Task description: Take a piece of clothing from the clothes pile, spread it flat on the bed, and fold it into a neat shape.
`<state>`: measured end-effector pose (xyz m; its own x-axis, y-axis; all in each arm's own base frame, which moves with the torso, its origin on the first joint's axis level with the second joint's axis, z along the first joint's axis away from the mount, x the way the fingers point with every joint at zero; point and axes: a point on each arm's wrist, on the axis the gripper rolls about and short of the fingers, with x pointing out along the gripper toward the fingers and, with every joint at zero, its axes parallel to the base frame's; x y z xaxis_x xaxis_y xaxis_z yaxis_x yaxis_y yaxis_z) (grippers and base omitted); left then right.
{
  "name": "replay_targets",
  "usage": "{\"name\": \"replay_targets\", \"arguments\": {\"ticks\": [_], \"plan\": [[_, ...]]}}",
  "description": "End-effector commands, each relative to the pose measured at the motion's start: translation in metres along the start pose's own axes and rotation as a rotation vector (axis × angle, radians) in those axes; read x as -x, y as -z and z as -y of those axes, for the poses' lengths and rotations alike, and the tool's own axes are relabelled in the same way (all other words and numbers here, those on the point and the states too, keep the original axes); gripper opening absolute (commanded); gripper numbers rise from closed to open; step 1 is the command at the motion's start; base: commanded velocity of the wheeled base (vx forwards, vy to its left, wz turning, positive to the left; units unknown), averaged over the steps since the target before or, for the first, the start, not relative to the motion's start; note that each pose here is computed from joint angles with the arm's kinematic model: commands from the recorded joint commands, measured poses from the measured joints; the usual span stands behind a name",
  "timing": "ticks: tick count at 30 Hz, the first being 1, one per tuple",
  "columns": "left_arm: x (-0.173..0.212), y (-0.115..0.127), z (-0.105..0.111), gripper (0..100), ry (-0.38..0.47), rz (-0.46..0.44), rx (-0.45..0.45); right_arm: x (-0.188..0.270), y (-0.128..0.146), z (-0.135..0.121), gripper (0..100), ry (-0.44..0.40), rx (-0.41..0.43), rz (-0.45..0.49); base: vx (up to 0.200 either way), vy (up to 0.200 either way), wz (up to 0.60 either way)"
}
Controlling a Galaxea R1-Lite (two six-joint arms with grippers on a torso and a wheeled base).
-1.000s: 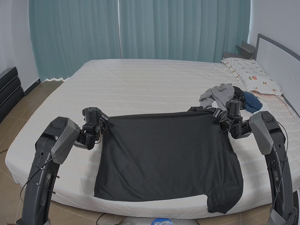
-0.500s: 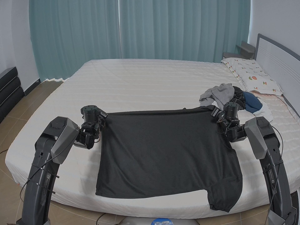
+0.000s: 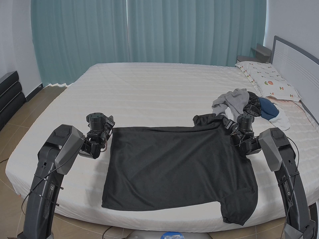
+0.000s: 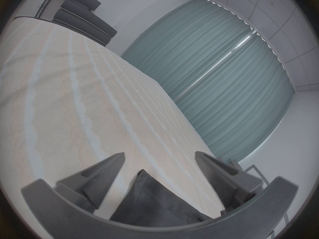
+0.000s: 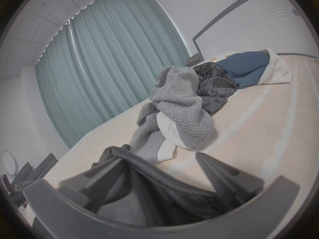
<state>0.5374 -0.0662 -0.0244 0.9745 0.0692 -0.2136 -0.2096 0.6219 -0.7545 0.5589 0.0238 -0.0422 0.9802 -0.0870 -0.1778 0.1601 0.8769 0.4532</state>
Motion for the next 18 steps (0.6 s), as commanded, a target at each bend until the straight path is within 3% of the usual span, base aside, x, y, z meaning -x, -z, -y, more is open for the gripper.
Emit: {"name": "replay_targets", "arguments": {"ticks": [1, 4, 7, 9, 15, 18], "plan": [[0.000, 0.001, 0.000, 100, 0.000, 0.000, 0.000, 0.002, -0.019, -0.006, 100, -0.011, -0.014, 0.034, 0.000, 0.000, 0.00], [0.003, 0.001, -0.002, 100, -0.011, -0.005, 0.000, 0.012, -0.041, -0.010, 100, -0.004, -0.083, 0.035, 0.000, 0.000, 0.00], [0.006, -0.001, -0.005, 100, -0.030, -0.010, -0.002, 0.025, -0.049, -0.004, 100, 0.007, -0.089, -0.011, 0.000, 0.000, 0.00], [0.015, -0.009, -0.001, 100, -0.036, -0.010, 0.008, 0.034, -0.054, 0.002, 100, -0.009, -0.098, -0.043, 0.000, 0.000, 0.00], [0.051, -0.032, 0.015, 100, -0.039, -0.034, 0.060, 0.049, -0.075, 0.014, 100, -0.003, -0.121, -0.010, 0.000, 0.000, 0.00], [0.075, -0.043, 0.023, 100, -0.039, -0.082, 0.060, 0.068, -0.086, 0.011, 100, 0.005, -0.186, -0.034, 0.000, 0.000, 0.00]]}}
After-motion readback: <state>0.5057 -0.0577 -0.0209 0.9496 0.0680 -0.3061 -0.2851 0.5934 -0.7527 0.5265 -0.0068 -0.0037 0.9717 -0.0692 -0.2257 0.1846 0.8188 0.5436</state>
